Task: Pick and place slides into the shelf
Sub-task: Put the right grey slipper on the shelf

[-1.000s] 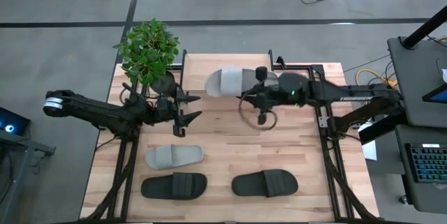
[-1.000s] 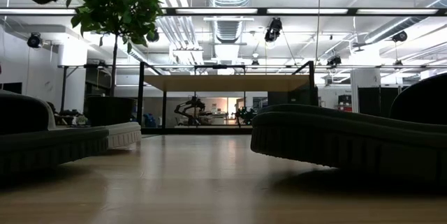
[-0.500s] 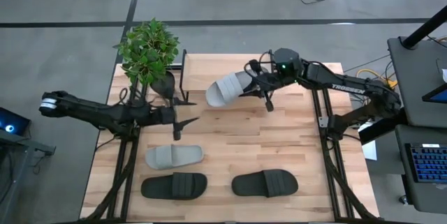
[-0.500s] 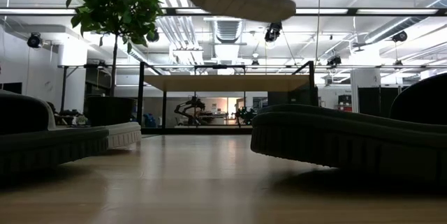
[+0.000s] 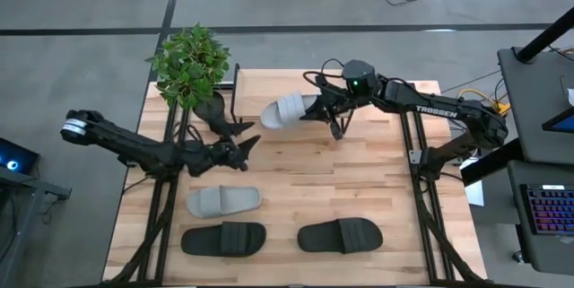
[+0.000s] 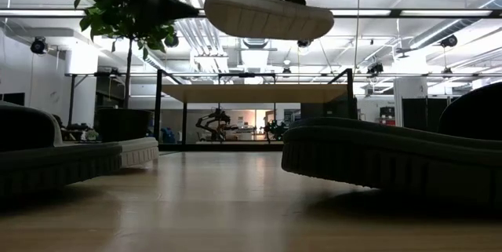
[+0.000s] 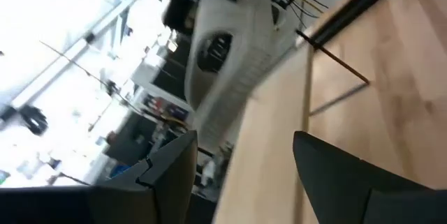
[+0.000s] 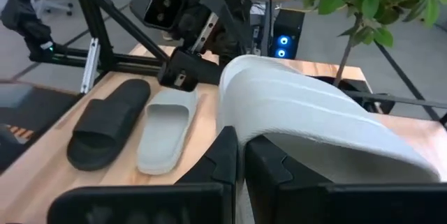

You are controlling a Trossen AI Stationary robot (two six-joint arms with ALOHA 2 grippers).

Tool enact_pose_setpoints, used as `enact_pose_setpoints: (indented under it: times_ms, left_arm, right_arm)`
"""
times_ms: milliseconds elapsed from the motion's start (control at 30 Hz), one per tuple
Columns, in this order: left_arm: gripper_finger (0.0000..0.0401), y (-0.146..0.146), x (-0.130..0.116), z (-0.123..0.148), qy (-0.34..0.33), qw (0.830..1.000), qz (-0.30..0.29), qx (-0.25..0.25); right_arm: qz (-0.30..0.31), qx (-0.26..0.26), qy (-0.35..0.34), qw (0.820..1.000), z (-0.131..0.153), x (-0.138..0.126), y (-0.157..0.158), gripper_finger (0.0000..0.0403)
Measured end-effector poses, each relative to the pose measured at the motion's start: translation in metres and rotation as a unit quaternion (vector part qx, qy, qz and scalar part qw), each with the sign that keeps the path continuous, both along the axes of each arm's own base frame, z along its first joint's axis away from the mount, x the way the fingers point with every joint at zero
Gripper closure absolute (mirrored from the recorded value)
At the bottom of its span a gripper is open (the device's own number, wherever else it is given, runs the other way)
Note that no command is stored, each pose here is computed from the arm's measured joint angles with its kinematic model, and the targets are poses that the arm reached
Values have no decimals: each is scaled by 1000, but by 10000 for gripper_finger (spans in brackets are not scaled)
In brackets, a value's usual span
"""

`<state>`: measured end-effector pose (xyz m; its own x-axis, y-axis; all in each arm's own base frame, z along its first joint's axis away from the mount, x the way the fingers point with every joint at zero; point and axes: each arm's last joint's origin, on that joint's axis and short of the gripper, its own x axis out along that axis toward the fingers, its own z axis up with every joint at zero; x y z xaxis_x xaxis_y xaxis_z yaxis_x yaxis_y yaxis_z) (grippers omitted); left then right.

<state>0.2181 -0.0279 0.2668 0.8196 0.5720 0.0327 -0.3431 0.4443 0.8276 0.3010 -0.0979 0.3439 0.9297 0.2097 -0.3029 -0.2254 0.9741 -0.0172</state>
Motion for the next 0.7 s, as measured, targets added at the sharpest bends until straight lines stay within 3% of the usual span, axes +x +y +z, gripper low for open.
enact_pose_setpoints:
  times_ms: [300,700]
  left_arm:
    - [180,-4,14,-10,61,994,-3,94]
    - [180,-6,27,3,45,994,3,101]
  right_arm:
    - [-2,16,3,1000,0,0,1,394]
    - [14,51,39,998,-6,-3,3,394]
